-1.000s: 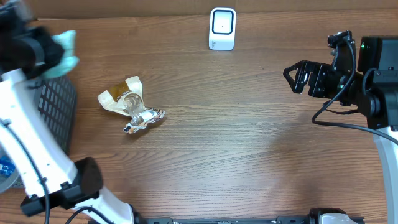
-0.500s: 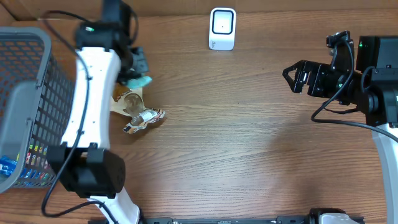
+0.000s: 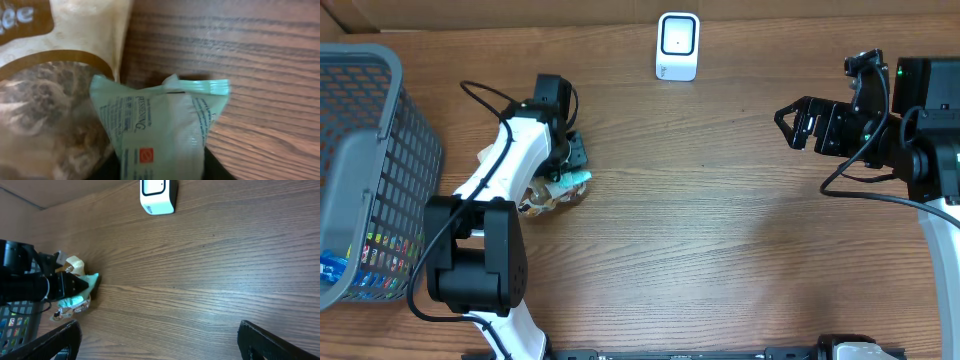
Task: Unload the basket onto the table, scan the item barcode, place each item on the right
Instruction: 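Place the mint-green wrapper on the table beside the bread bag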
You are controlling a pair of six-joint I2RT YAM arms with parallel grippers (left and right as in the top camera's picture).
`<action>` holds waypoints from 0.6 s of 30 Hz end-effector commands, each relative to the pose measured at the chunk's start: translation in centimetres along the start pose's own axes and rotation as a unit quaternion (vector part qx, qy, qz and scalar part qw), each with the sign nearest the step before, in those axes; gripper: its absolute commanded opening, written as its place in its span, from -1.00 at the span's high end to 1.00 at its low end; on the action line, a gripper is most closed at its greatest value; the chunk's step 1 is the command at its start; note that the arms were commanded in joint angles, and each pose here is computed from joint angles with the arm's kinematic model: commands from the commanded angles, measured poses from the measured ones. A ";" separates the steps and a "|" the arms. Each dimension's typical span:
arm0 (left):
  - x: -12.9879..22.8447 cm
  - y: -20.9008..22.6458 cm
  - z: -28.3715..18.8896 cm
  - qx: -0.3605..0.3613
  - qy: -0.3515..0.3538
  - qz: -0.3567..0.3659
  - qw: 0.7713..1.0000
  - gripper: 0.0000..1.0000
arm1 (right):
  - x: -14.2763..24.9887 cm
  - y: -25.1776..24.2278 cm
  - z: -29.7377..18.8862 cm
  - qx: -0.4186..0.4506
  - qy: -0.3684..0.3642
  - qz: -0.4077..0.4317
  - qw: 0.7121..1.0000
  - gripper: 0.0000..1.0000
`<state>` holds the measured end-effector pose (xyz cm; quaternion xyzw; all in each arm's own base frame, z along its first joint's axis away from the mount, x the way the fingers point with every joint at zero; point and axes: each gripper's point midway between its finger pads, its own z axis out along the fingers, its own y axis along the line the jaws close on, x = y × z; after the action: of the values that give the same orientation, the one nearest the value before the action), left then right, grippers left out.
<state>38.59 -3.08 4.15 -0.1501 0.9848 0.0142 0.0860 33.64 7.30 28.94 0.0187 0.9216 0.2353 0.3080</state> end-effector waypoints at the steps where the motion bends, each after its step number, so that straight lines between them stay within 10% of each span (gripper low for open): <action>1: 0.0 -0.1 0.2 0.003 -0.004 0.011 1.000 0.15 | -0.7 0.6 -0.5 -0.007 -0.012 -0.008 1.000 -1.00; 5: -0.2 -0.2 -0.1 0.005 -0.005 0.039 0.999 -0.35 | -0.7 0.6 -0.5 -0.007 -0.012 -0.008 1.000 -1.00; 18: -6.9 0.5 -18.6 0.028 -0.089 0.018 0.996 -0.47 | -0.8 0.7 -0.5 -0.007 -0.014 -0.009 1.000 -1.00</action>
<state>40.48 -2.71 17.75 -0.1202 0.9867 0.0127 0.1089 33.73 7.30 28.96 0.0184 0.9212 0.2354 0.3092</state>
